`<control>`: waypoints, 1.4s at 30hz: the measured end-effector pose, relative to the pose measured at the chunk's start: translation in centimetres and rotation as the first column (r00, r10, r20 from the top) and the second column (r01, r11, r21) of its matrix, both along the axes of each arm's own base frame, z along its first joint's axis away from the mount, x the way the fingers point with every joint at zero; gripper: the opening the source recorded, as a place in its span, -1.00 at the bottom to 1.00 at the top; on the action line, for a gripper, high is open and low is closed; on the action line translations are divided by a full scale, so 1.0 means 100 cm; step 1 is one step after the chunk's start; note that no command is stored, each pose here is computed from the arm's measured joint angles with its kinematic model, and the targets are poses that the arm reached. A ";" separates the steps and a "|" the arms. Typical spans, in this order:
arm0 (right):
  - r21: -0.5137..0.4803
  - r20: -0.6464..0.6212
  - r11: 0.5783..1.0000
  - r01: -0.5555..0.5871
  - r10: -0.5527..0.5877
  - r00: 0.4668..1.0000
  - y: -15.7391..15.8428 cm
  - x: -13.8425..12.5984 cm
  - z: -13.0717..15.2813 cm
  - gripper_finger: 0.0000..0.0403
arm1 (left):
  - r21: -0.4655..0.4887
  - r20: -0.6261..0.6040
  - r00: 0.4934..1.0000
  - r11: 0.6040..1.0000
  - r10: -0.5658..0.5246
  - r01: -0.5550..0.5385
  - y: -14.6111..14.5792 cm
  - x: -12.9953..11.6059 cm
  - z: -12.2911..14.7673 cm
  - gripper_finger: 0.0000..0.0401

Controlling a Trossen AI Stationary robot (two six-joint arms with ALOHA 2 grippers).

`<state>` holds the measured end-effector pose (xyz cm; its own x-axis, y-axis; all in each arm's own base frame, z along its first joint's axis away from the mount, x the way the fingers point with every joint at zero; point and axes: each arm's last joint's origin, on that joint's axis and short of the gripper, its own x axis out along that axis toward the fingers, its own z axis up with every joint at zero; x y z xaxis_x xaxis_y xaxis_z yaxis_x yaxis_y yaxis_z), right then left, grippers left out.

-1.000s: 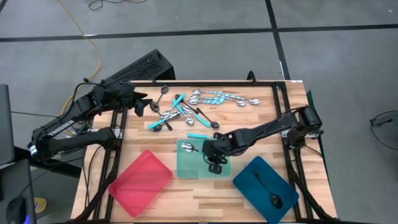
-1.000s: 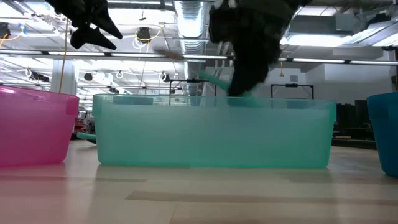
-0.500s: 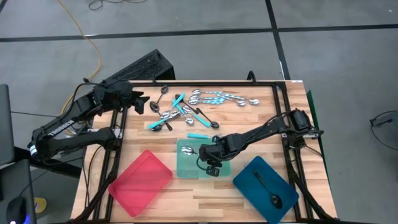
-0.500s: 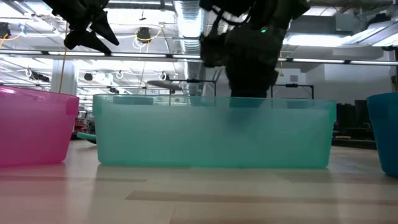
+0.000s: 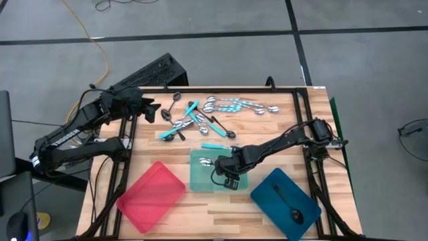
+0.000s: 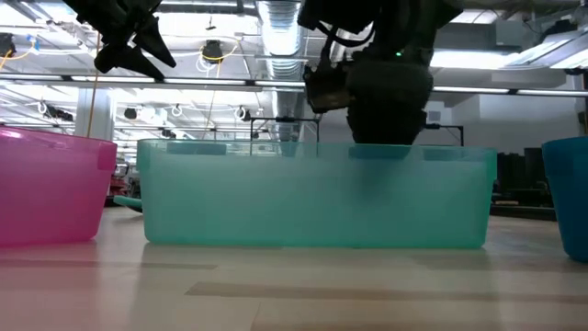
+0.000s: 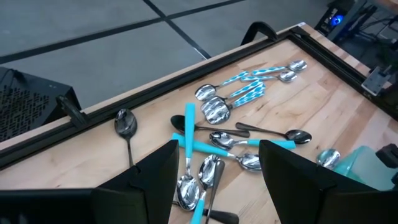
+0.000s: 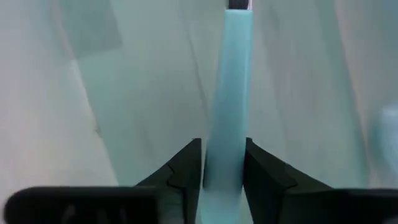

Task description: Sort silverware by color (type)

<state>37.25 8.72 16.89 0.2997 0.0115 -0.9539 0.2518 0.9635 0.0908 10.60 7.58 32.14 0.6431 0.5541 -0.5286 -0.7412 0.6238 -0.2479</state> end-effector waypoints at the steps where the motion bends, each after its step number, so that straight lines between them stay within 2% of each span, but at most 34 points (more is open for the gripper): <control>1: 0.007 0.002 1.000 0.004 -0.004 1.000 0.000 0.000 0.000 -0.27 | 0.000 0.000 1.000 1.000 0.000 0.000 0.000 0.000 0.000 0.03; 6: 0.018 -0.002 1.000 0.018 -0.018 1.000 0.000 0.000 0.000 -0.16 | 0.002 -0.001 1.000 1.000 -0.001 0.001 0.000 0.000 0.000 0.03; 14: 0.062 0.029 0.998 0.009 -0.011 1.000 0.000 0.004 0.002 -0.13 | -0.007 0.005 1.000 1.000 -0.020 0.020 -0.001 0.000 0.000 0.03; 20: 0.098 0.073 0.993 -0.062 0.055 0.996 -0.002 0.014 0.018 -0.13 | -0.015 0.010 0.999 0.999 -0.033 0.033 -0.001 0.001 0.000 0.03; 29: 0.046 0.142 0.987 -0.156 0.149 0.979 -0.022 0.033 0.072 -0.13 | -0.042 0.003 0.998 0.997 -0.060 0.060 -0.002 0.000 -0.002 0.03; 36: -0.024 0.178 0.995 -0.096 0.098 0.979 -0.057 0.040 0.117 -0.13 | -0.062 -0.023 0.998 0.996 -0.061 0.059 -0.003 -0.001 -0.004 0.03; 42: -0.133 0.146 0.985 -0.114 0.133 0.980 -0.095 0.034 0.148 -0.13 | -0.048 -0.021 0.997 0.996 -0.072 0.071 -0.003 -0.001 -0.004 0.03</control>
<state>40.67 -0.73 31.70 0.4465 -0.0572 -0.8929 0.1226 0.9925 -0.0023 10.53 7.27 31.78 0.6681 0.4812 -0.5676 -0.7005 0.6639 -0.2618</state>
